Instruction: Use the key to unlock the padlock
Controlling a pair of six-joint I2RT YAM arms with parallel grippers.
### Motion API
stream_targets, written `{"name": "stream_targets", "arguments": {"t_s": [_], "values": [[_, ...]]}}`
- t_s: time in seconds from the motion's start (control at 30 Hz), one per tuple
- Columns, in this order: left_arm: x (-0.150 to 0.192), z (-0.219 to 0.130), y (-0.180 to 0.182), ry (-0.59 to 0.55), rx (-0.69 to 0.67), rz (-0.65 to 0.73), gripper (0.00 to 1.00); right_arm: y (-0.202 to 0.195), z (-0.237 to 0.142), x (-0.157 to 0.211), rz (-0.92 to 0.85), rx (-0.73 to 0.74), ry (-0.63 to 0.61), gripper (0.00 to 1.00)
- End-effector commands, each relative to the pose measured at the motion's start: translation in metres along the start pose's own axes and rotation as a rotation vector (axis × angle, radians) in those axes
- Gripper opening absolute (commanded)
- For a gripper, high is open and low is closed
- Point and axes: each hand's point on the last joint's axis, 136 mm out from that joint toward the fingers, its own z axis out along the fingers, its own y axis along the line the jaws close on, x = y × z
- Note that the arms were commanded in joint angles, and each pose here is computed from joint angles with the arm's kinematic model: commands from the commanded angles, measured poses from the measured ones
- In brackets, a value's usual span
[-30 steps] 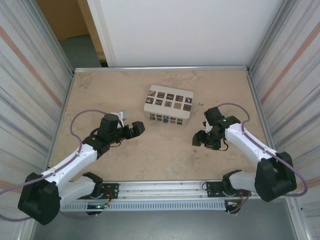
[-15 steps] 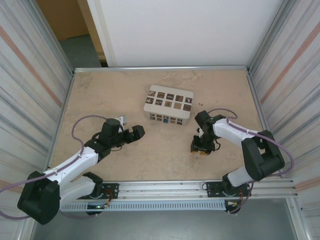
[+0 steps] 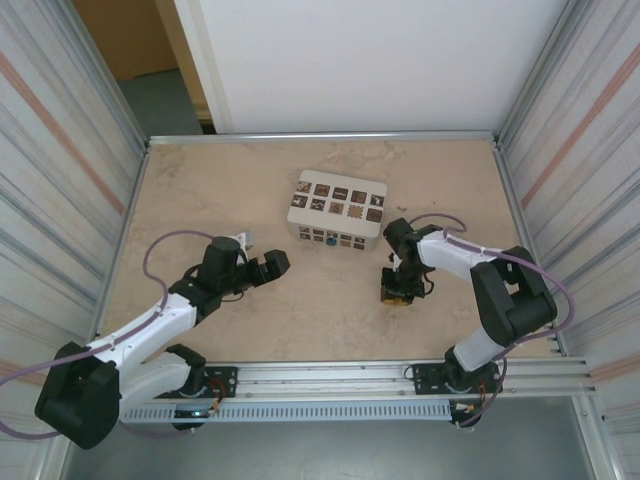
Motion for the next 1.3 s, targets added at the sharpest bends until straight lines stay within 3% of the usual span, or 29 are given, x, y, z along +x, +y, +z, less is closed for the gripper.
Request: {"name": "stream_targets", "arguments": {"t_s": [0.0, 0.33, 0.57, 0.8, 1.0, 1.27], "values": [[-0.002, 0.001, 0.002, -0.013, -0.010, -0.002, 0.99, 0.001, 0.002, -0.003, 0.013, 0.021, 0.007, 0.22], [-0.002, 0.001, 0.004, -0.016, -0.023, -0.002, 0.99, -0.005, 0.015, 0.000, 0.008, 0.051, 0.030, 0.10], [-0.005, -0.003, 0.002, -0.030, -0.020, -0.004, 0.99, 0.005, 0.003, -0.007, -0.010, -0.007, -0.037, 0.00], [-0.016, -0.015, -0.015, -0.069, 0.028, 0.013, 0.99, 0.033, -0.023, -0.018, -0.052, -0.171, -0.162, 0.00], [-0.031, -0.032, -0.048, -0.119, 0.150, 0.054, 0.97, 0.066, -0.058, -0.029, -0.074, -0.372, -0.306, 0.00], [-0.047, -0.046, -0.101, -0.134, 0.346, 0.083, 0.80, 0.107, -0.124, -0.037, -0.121, -0.643, -0.530, 0.00]]}}
